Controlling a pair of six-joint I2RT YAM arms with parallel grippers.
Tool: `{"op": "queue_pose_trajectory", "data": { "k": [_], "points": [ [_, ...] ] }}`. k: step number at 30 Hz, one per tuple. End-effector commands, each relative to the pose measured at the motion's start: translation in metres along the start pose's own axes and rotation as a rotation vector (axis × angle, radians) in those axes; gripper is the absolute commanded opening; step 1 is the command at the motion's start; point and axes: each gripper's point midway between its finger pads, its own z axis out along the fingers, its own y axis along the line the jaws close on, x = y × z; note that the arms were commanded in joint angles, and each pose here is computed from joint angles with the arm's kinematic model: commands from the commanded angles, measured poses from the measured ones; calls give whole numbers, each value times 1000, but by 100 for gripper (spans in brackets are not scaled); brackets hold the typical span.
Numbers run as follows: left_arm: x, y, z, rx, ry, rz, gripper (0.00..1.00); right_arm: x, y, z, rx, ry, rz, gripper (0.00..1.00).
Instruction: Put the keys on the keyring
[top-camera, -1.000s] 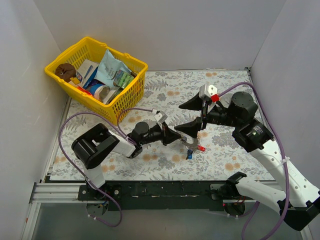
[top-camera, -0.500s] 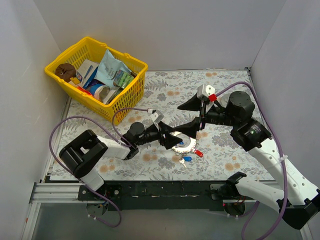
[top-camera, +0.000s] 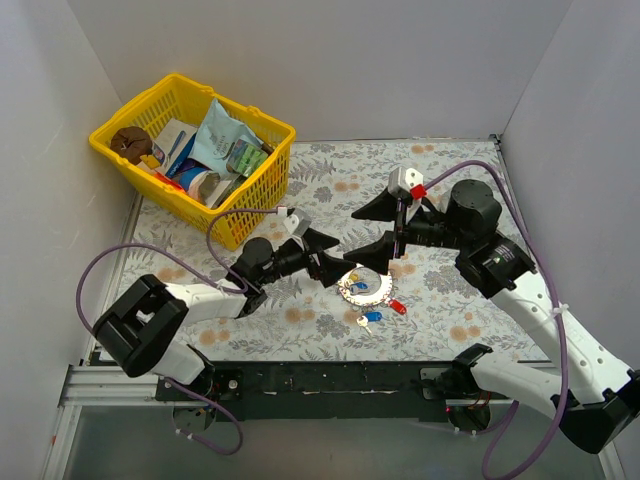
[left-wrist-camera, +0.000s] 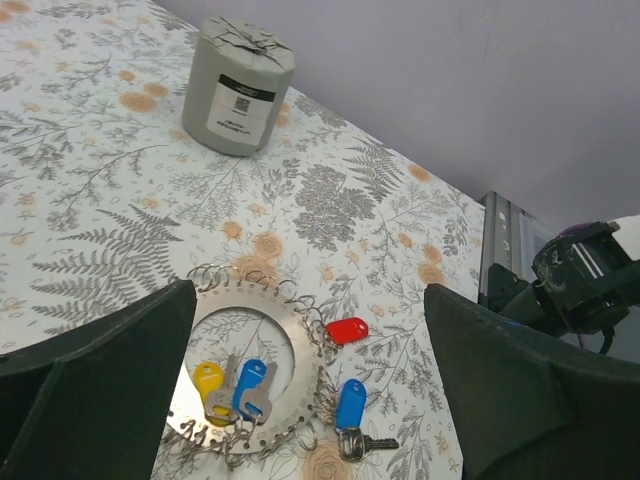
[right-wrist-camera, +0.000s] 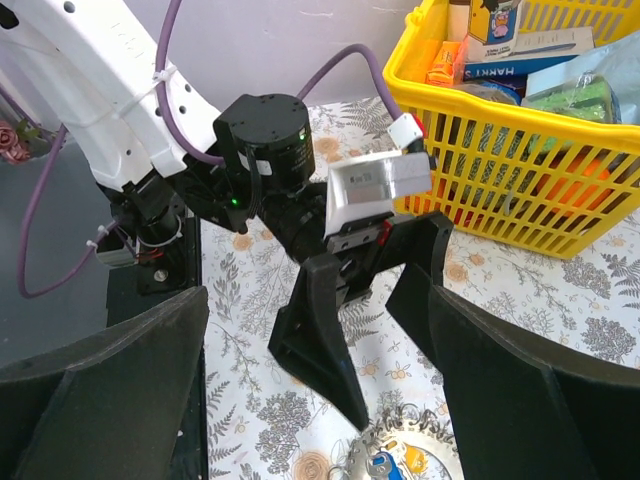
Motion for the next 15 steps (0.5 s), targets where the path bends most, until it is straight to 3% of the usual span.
{"op": "queue_pose_trajectory", "data": {
  "k": [1, 15],
  "points": [
    [-13, 7, -18, -13, -35, -32, 98, 1, -6, 3, 11, -16, -11, 98],
    [-14, 38, -59, -161, -25, -37, 98, 58, -32, 8, 104, 68, 69, 98]
  ]
}}
